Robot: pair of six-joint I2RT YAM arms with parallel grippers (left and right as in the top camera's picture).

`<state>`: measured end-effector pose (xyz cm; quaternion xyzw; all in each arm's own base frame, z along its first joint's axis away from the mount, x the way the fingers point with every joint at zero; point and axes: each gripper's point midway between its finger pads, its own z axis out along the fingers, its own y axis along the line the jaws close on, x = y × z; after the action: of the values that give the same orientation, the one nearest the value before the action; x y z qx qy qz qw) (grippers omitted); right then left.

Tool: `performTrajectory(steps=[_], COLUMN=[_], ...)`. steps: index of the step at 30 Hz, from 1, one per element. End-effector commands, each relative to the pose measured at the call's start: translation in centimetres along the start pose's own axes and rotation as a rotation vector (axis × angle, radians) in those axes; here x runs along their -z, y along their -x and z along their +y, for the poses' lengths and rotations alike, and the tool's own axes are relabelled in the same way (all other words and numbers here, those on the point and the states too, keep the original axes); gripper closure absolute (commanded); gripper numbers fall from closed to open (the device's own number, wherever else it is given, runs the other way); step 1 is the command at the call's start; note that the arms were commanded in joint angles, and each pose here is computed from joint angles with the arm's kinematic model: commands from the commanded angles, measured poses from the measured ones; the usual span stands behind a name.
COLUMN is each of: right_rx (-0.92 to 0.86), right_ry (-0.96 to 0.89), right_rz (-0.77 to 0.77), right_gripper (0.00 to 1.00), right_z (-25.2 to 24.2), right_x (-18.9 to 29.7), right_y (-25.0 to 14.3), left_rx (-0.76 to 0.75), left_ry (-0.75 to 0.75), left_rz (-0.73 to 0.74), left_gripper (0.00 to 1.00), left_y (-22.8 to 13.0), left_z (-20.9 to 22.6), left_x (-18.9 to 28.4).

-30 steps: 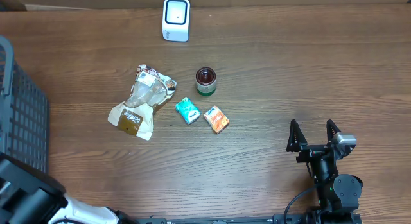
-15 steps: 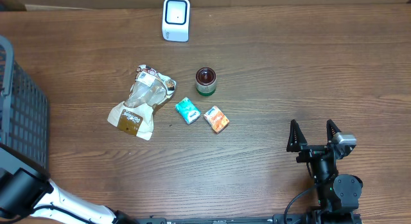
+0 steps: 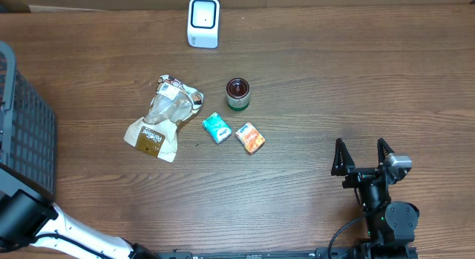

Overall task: Scan the item barcode
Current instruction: 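Reach the left gripper into the basket and grasp the green toilet-paper pack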

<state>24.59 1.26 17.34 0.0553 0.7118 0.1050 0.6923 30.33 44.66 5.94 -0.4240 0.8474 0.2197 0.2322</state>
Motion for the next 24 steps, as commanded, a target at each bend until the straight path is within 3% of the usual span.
performTrajectory(steps=[1,10,17,24], right_rx=[0.0,0.0,0.0,0.0], right_ry=[-0.001,0.0,0.0,0.0], right_rz=[-0.003,-0.003,-0.002,-0.002], right_gripper=[0.0,0.0,0.0,0.0], right_z=[-0.1,-0.1,-0.1,-0.1], right_x=[0.0,0.0,0.0,0.0], right_y=[-0.2,-0.2,-0.2,-0.2], left_rx=[0.009,0.008,0.069,0.155], left_ry=[0.009,0.007,0.006,-0.007], left_rz=[0.115,0.164,0.103,-0.111], left_gripper=[0.25,0.55,0.58,0.57], left_y=[-3.9,-5.3,-2.8,3.9], left_z=[0.0,-0.2,0.2,1.1], left_x=[-2.7,-3.1,-0.6,7.0])
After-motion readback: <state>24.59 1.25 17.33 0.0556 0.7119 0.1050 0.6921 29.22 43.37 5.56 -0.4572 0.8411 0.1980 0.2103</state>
